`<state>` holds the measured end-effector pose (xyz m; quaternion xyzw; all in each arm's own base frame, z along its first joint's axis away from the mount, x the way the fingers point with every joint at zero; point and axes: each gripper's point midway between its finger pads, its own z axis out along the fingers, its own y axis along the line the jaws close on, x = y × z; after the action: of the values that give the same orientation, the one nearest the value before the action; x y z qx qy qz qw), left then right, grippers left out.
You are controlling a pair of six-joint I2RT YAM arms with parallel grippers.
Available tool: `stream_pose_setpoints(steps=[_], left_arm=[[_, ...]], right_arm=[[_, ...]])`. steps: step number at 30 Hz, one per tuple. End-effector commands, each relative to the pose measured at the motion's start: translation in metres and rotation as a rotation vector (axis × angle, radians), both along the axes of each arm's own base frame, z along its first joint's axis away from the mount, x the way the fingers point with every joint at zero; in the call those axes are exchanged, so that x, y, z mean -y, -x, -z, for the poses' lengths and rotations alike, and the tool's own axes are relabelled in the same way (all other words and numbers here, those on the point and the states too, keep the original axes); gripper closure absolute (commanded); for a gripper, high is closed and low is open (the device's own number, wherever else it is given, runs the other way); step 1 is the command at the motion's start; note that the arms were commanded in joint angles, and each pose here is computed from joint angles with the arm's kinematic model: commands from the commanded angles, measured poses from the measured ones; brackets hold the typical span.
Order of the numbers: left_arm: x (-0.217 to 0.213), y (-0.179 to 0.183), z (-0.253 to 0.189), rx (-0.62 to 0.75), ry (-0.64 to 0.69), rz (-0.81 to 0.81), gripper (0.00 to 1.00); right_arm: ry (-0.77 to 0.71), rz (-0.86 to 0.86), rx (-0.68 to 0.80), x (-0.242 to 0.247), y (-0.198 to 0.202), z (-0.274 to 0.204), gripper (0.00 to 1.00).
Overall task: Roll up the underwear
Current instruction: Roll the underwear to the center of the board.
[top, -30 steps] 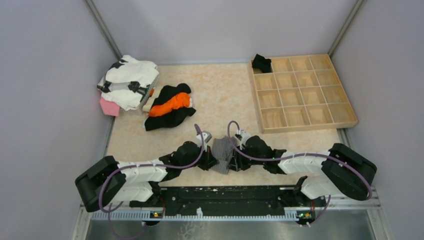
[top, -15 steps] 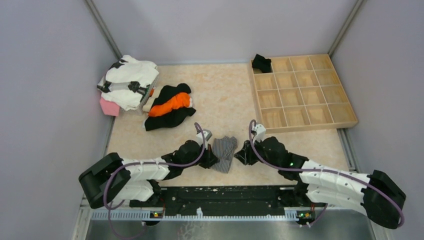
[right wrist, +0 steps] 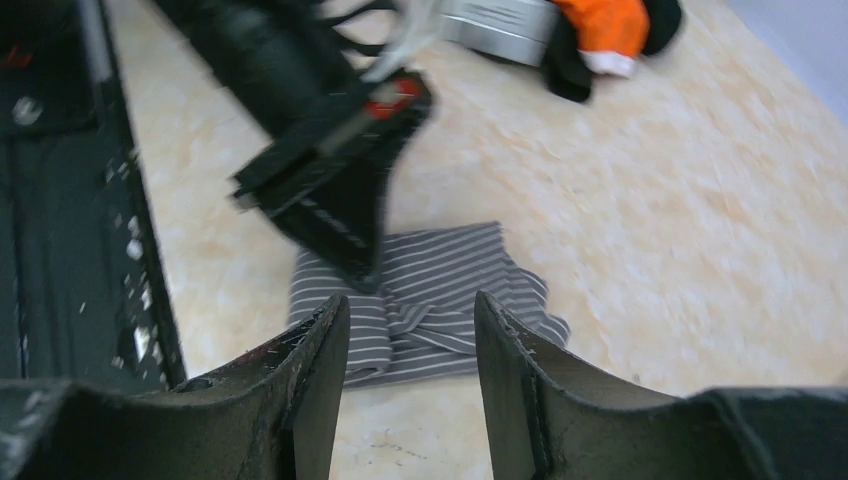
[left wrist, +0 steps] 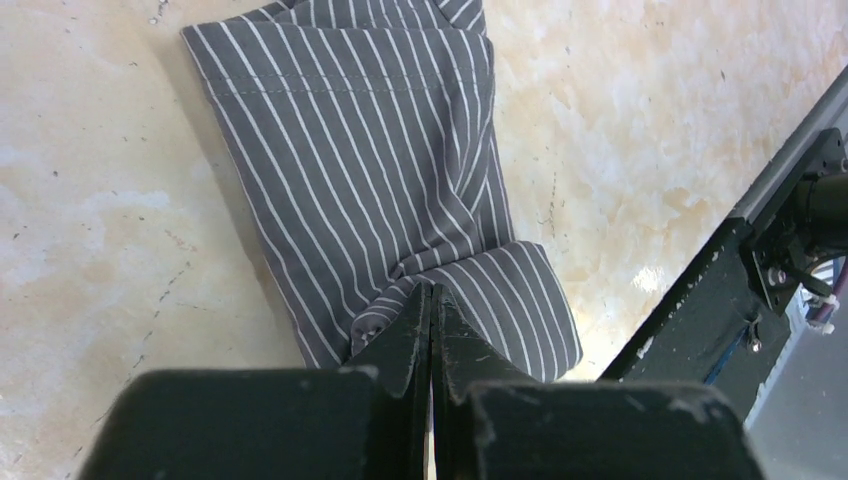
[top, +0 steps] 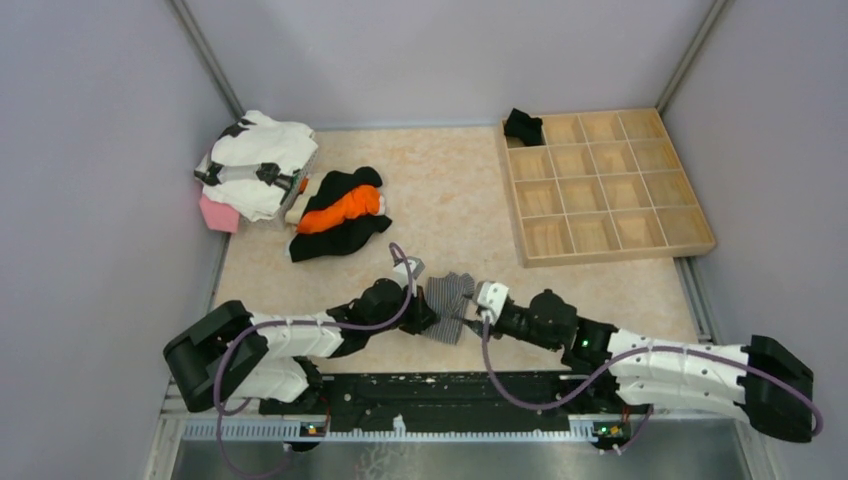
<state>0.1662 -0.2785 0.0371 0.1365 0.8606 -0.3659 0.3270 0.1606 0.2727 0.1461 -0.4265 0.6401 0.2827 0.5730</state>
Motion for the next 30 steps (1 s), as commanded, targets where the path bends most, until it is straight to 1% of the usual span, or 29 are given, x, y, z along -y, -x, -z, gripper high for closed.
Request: stream_pose_setpoints(steps=[1, 2, 4, 9, 13, 18, 21, 24, 27, 30], left_arm=[[-0.040, 0.027, 0.061, -0.166, -0.230, -0.020, 1.00], [-0.040, 0.027, 0.063, -0.173, -0.237, -0.021, 1.00], [-0.040, 0.028, 0.066, -0.188, -0.249, -0.023, 1.00], [-0.041, 0.029, 0.073, -0.208, -0.272, -0.028, 1.00], [-0.041, 0.031, 0.076, -0.218, -0.270, -0.017, 1.00], [-0.039, 0.031, 0.077, -0.220, -0.268, -0.008, 1.00], [-0.038, 0.031, 0.077, -0.219, -0.271, -0.003, 1.00], [-0.037, 0.031, 0.077, -0.218, -0.268, 0.001, 1.00], [-0.036, 0.030, 0.077, -0.218, -0.271, 0.003, 1.00], [-0.035, 0.031, 0.077, -0.218, -0.269, 0.009, 1.00]], right_arm=[[0.170, -0.242, 0.378, -0.035, 0.026, -0.013, 0.51], [0.213, -0.282, 0.418, -0.039, 0.032, -0.006, 0.51], [0.285, -0.344, 0.438, -0.047, 0.044, 0.012, 0.51], [0.460, -0.405, 0.473, -0.051, 0.058, 0.056, 0.50], [0.489, -0.377, 0.514, -0.055, 0.056, 0.066, 0.48], [0.542, -0.320, 0.601, -0.055, 0.042, 0.068, 0.47], [0.580, -0.324, 0.634, -0.055, 0.039, 0.074, 0.46], [0.623, -0.344, 0.642, -0.054, 0.039, 0.084, 0.46], [0.630, -0.349, 0.642, -0.055, 0.040, 0.089, 0.46], [0.655, -0.313, 0.651, -0.054, 0.033, 0.093, 0.46]])
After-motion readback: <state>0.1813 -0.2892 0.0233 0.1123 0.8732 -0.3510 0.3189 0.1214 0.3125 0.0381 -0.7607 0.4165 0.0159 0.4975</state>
